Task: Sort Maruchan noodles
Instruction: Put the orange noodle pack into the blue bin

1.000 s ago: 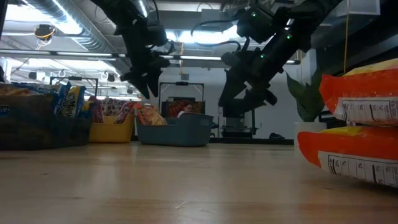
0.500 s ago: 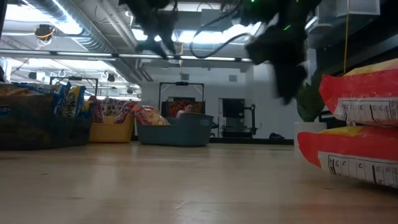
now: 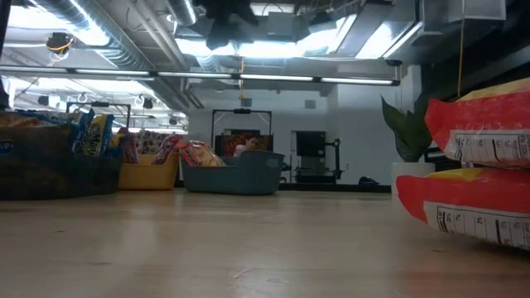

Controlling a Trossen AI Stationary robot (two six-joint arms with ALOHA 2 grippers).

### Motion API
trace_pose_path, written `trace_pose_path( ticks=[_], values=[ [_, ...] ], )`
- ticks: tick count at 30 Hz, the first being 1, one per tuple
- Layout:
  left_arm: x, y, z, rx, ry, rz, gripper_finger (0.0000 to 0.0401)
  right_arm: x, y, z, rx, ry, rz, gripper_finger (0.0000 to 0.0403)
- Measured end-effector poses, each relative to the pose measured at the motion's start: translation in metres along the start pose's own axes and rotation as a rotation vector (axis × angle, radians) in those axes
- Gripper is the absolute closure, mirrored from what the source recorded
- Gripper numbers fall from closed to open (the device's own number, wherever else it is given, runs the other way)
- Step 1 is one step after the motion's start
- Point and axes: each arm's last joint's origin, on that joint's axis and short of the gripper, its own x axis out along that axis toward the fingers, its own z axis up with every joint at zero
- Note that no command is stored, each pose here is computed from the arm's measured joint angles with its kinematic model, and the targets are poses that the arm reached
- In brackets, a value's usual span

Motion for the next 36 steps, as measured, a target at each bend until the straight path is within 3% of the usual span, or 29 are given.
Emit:
trace_pose_path(
  ticks=[5, 12, 18, 24, 30, 36],
  values=[
    [0.019, -0.030, -0.018, 0.062, 0.104, -0.106, 0.0232, 0.024, 0.048, -0.037, 0.016, -0.081, 0.131, 0.0123],
    [0.032, -0.051, -0.032, 0.127, 0.110, -0.008, 0.0232, 0.074, 0.096, -0.061, 0.113, 0.020, 0.295, 0.0123],
    [0.038, -0.056, -0.040, 0.146, 0.129, 0.022, 0.0232, 0.085, 0.133, -0.062, 0.106, 0.023, 0.359, 0.0123],
    [0.041, -0.057, -0.043, 0.147, 0.142, 0.022, 0.0232, 0.107, 0.155, -0.055, 0.034, 0.008, 0.338, 0.0123],
    [0.041, -0.057, -0.043, 0.141, 0.141, 0.023, 0.0232, 0.131, 0.142, -0.040, 0.056, 0.007, 0.190, 0.0123],
    [0.041, -0.057, -0.043, 0.139, 0.142, 0.022, 0.0232, 0.132, 0.127, -0.024, -0.038, -0.016, 0.073, 0.0123]
  ],
)
